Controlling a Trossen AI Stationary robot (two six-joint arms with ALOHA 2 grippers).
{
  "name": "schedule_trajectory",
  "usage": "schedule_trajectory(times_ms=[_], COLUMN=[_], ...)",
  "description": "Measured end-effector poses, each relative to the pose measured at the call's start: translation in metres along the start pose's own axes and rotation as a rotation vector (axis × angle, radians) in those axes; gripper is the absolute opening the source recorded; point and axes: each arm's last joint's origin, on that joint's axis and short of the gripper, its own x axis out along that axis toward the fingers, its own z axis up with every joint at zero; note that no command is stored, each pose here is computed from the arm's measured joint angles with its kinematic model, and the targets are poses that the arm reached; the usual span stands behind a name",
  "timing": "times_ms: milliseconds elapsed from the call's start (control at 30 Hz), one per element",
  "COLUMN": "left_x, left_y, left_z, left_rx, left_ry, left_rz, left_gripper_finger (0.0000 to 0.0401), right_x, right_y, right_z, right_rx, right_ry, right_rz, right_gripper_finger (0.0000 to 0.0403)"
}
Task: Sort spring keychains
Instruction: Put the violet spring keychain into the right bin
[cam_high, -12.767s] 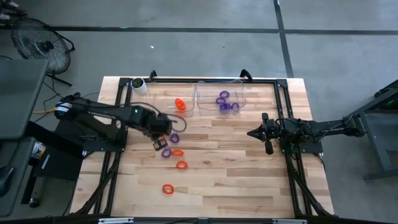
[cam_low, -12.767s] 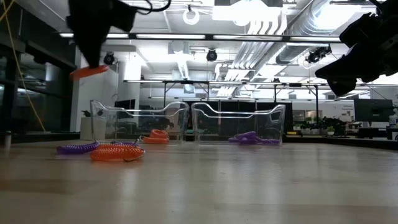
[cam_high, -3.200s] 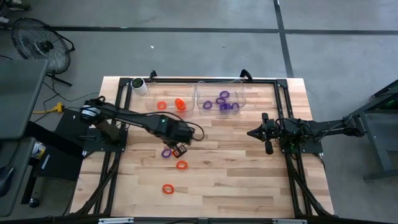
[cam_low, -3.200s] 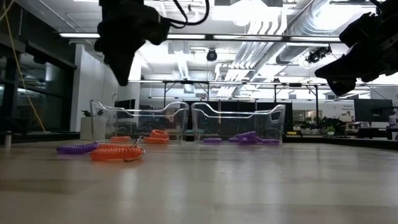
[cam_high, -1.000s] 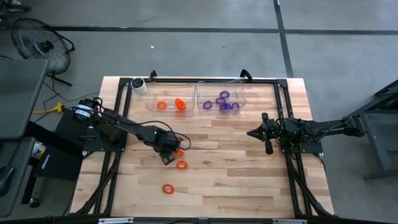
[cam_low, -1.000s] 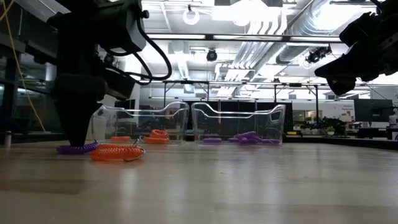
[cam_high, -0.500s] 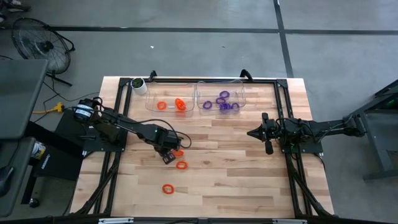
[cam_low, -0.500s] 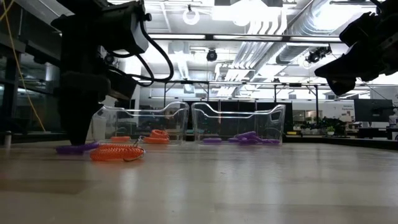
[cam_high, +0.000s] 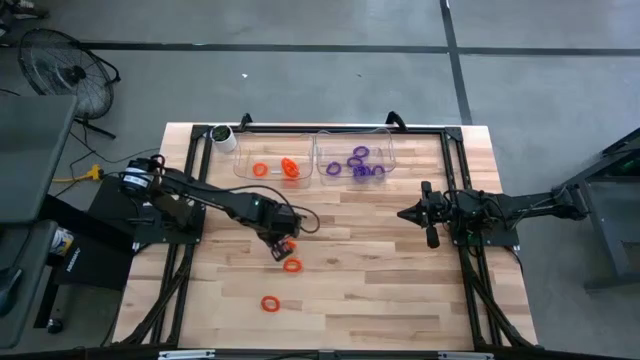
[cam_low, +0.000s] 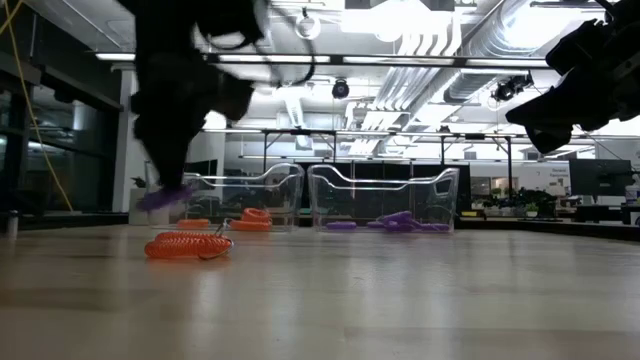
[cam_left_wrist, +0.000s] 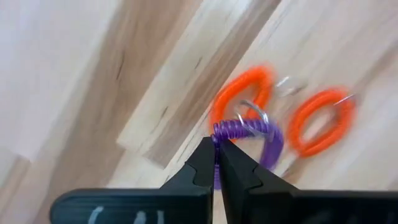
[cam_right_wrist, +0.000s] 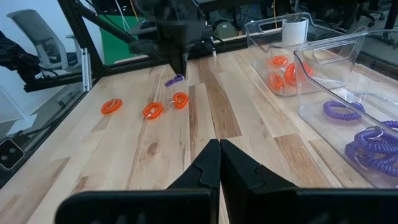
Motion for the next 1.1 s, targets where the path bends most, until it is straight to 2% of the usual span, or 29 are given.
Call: schedule_trajectory(times_ms=[367, 700, 900, 1100], left_x=[-0.062, -0.105, -0.108, -0.106], left_y=[-0.011, 0.011, 0.027, 0.046], left_z=[0.048, 0.09, 0.115, 0.139], left_rx=[0.037, -0.042, -0.037, 0.034], left_ry=[-0.213, -0.42, -0.471, -0.481], left_rz=[-0.056, -0.028, -0.047, 0.014], left_gripper_finger=[0.0, 0.0, 0.0, 0.0], right_x=[0.0, 0.0, 0.0, 0.0], right_y=[0.0, 0.0, 0.0, 0.0], right_z=[0.0, 0.0, 0.0, 0.0], right_rx=[0.0, 0.0, 0.0, 0.0], right_ry=[-0.001, -0.001, -0.001, 0.0], right_rz=[0.0, 0.0, 0.0, 0.0], right_gripper_finger=[0.0, 0.0, 0.0, 0.0])
